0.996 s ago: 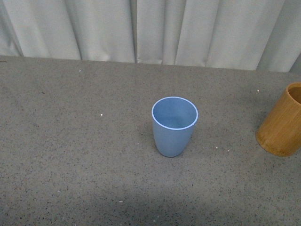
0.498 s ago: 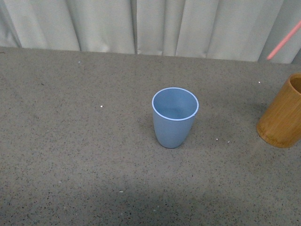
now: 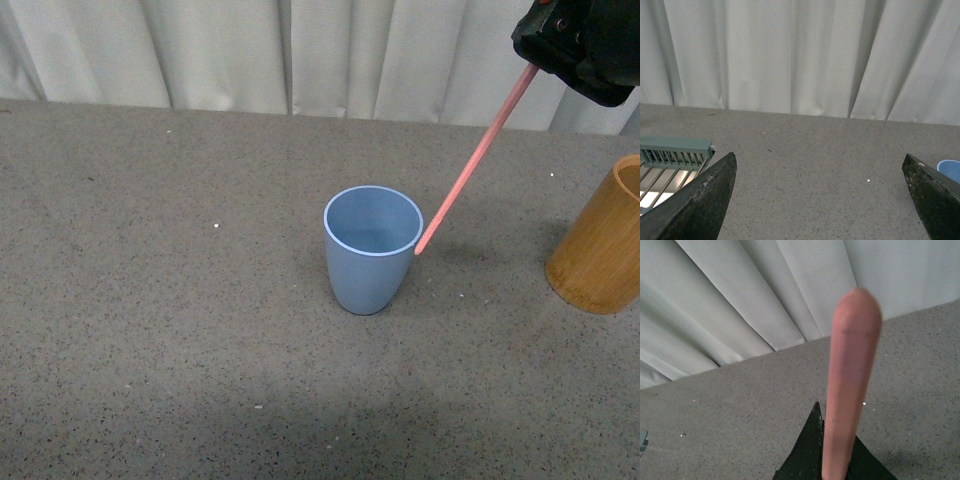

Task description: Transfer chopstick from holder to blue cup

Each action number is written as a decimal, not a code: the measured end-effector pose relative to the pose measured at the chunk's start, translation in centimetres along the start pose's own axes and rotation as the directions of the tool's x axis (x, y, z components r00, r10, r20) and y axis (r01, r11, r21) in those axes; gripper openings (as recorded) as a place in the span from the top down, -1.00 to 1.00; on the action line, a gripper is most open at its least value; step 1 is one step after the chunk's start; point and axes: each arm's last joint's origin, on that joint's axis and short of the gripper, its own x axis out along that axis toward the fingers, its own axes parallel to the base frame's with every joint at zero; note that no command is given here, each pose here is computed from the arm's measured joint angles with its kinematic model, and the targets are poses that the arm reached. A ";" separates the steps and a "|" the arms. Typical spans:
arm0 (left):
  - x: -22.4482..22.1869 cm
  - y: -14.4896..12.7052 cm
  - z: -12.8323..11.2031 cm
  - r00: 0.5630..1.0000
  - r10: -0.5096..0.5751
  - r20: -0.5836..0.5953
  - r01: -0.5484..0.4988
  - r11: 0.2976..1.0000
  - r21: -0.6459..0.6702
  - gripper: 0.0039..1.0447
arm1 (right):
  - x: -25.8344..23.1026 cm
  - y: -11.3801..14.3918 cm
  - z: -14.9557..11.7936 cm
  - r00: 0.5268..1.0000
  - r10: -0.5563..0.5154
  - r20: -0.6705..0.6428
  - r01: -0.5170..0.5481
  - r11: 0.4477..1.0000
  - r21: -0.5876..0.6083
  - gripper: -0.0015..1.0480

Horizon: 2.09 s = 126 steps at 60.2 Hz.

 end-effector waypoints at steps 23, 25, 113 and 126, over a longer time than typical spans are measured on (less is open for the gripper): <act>0.0 0.0 0.0 1.000 0.000 0.000 0.000 1.000 0.000 -0.88 | 0.1 0.2 -0.2 1.000 -0.005 -0.019 0.005 1.000 0.003 0.98; 0.0 0.0 0.0 1.000 0.000 0.000 0.000 1.000 0.000 -0.88 | 0.1 0.3 -0.2 1.000 -0.003 -0.020 0.003 1.000 0.004 0.98; 0.0 0.0 0.0 1.000 0.000 0.000 0.000 1.000 0.000 -0.88 | -0.8 -1.0 0.2 0.990 -0.053 0.131 0.064 0.995 -0.079 -0.56; 0.0 0.0 0.0 1.000 0.000 0.000 0.000 1.000 0.000 -0.88 | -10.0 -9.2 0.5 0.941 0.016 0.338 0.108 0.932 -0.346 0.11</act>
